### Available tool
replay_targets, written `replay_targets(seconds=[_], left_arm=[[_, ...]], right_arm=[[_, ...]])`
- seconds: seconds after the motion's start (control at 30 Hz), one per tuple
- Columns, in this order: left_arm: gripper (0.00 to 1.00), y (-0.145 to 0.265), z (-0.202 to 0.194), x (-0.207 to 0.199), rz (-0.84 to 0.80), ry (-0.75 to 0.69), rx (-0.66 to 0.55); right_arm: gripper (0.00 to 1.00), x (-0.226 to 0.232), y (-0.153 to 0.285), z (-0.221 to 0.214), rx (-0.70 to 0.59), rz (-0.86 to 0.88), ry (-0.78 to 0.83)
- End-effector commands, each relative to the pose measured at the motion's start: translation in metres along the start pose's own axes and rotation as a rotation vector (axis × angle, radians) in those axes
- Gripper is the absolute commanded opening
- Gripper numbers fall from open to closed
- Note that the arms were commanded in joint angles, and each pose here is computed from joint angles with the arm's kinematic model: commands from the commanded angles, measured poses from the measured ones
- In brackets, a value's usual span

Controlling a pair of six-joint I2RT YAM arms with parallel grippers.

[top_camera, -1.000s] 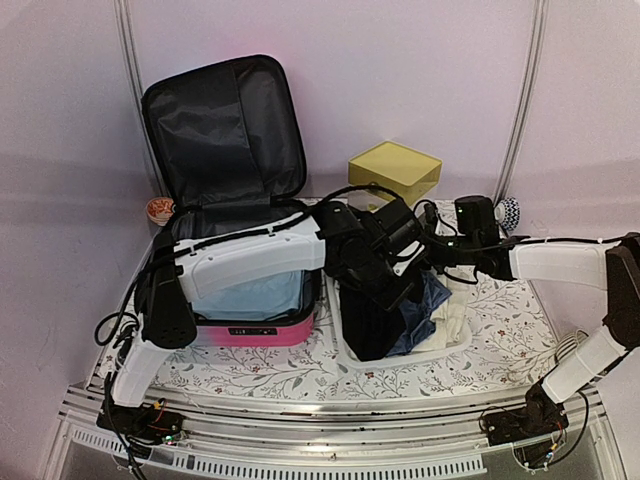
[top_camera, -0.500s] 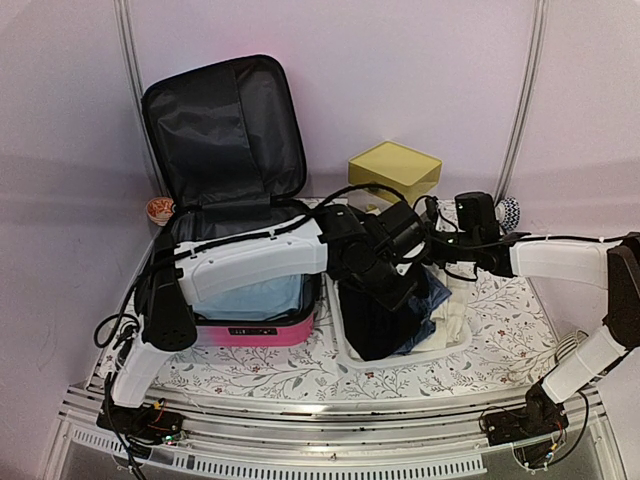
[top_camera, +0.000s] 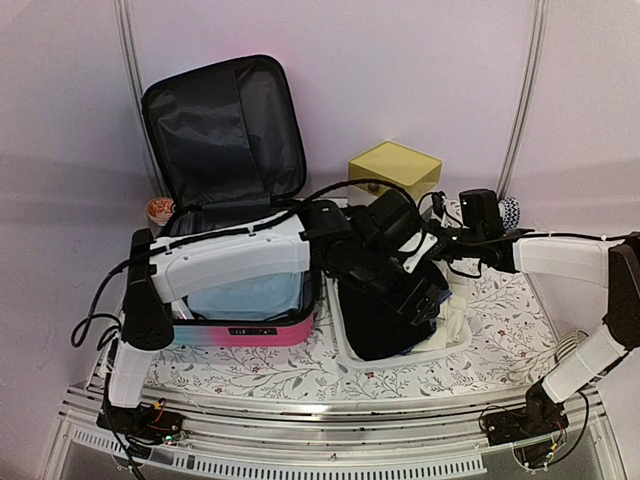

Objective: Open, take out, and arrange the luggage
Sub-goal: Place the clothes in the bin.

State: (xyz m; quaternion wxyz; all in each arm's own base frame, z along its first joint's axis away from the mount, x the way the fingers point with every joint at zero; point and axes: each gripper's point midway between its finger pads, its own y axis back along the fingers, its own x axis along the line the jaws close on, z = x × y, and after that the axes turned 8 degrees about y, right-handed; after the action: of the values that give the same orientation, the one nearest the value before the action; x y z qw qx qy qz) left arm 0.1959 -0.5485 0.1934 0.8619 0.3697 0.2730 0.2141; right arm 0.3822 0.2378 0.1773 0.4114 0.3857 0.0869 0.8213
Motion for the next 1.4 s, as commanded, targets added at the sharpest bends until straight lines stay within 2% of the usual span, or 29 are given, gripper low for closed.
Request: replay_targets(seconds=[0.0,0.17,0.3,0.4,0.53,0.67,0.87,1.03,1.07,1.27,1.37], left_arm=[[0.98,0.04,0.026,-0.045,-0.187,-0.037,-0.099],[0.98,0.057,0.031,-0.026,-0.144,-0.003,-0.143],[0.94,0.081,0.032,0.013,-0.105,0.066,-0.195],[0.87,0.089,0.028,0.058,-0.048,0.137,-0.215],[0.73,0.099,0.019,0.103,0.023,0.188,-0.242],[0.59,0.097,0.012,0.131,0.043,0.216,-0.246],[0.45,0.082,0.01,0.158,0.081,0.233,-0.229],[0.4,0.07,0.006,0.178,0.151,0.253,-0.218],[0.4,0.068,0.004,0.181,0.162,0.257,-0.216],[0.38,0.055,-0.003,0.194,0.173,0.272,-0.222],[0.36,0.048,-0.004,0.203,0.186,0.286,-0.229]], right_arm=[[0.16,-0.001,0.015,0.021,-0.063,-0.034,0.045],[0.16,-0.007,0.023,0.027,-0.075,-0.082,0.067],[0.17,-0.009,0.025,0.029,-0.075,-0.083,0.081],[0.18,-0.009,0.022,0.028,-0.054,-0.07,0.084],[0.39,0.004,0.027,0.032,-0.039,-0.025,0.11],[0.61,0.014,0.022,0.025,0.042,0.023,0.139],[0.75,0.003,0.006,0.013,0.154,-0.003,0.16],[0.75,-0.007,-0.016,-0.004,0.242,0.0,0.165],[0.74,-0.002,-0.019,0.003,0.231,0.01,0.178],[0.63,0.002,-0.036,0.005,0.241,0.034,0.19],[0.6,0.004,-0.039,0.012,0.226,0.04,0.2]])
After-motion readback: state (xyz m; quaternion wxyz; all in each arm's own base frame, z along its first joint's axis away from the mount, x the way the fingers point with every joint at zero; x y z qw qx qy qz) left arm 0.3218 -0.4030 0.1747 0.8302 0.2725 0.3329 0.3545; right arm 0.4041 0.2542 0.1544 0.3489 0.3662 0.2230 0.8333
